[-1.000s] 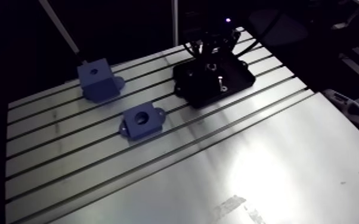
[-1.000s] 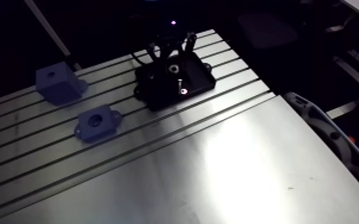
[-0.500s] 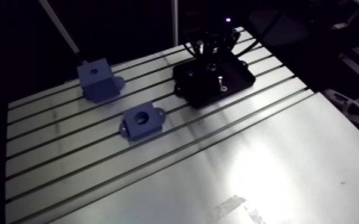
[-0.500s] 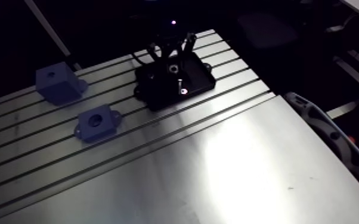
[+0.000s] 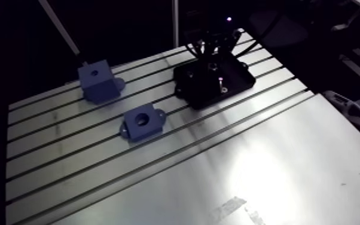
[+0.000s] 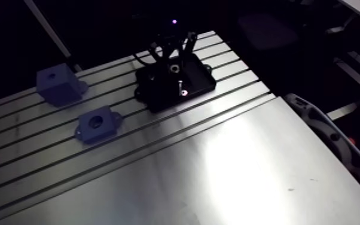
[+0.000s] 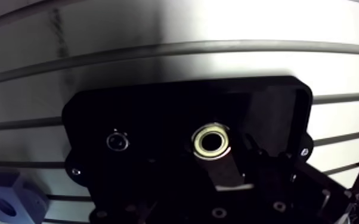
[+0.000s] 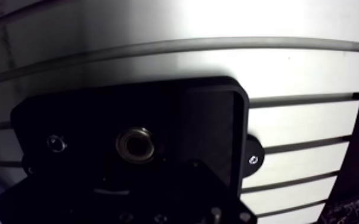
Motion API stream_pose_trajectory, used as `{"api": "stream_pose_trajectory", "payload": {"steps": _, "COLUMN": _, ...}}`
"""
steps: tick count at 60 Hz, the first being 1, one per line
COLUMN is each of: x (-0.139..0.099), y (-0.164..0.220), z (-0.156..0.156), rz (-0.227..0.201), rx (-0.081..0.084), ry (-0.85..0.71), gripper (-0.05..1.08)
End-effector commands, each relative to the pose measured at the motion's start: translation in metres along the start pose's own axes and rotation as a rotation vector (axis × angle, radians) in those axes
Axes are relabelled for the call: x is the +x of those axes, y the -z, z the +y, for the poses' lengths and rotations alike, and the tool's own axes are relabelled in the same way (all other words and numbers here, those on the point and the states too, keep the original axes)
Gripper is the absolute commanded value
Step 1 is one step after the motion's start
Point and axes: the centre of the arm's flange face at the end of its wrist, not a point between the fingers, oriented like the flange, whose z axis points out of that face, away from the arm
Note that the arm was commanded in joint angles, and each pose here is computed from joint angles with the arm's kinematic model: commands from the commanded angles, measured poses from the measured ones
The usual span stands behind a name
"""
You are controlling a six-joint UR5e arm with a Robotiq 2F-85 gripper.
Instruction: Pick up the bearing and press it into the housing until flush.
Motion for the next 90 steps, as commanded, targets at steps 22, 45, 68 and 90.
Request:
{"api": "stream_pose_trajectory", "payload": {"steps": 22, "x": -0.034, "y": 0.075, "z": -0.013, "rz": 0.042, "rx": -0.010, "ry": -0.002, "gripper": 0.61}}
{"api": "stream_pose_trajectory", "payload": {"steps": 45, "x": -0.076, "y": 0.129, "z": -0.118, "rz": 0.079, "rx": -0.012, "ry": 0.036, "gripper": 0.72}}
{"api": "stream_pose_trajectory", "payload": {"steps": 68, "x": -0.108, "y": 0.115, "z": -0.183, "rz": 0.054, "rx": 0.014, "ry": 0.080, "gripper": 0.73}}
{"api": "stream_pose_trajectory", "payload": {"steps": 90, "x": -0.114, "y": 0.093, "z": -0.203, "rz": 0.064, "rx": 0.020, "ry": 0.109, "gripper": 0.75}}
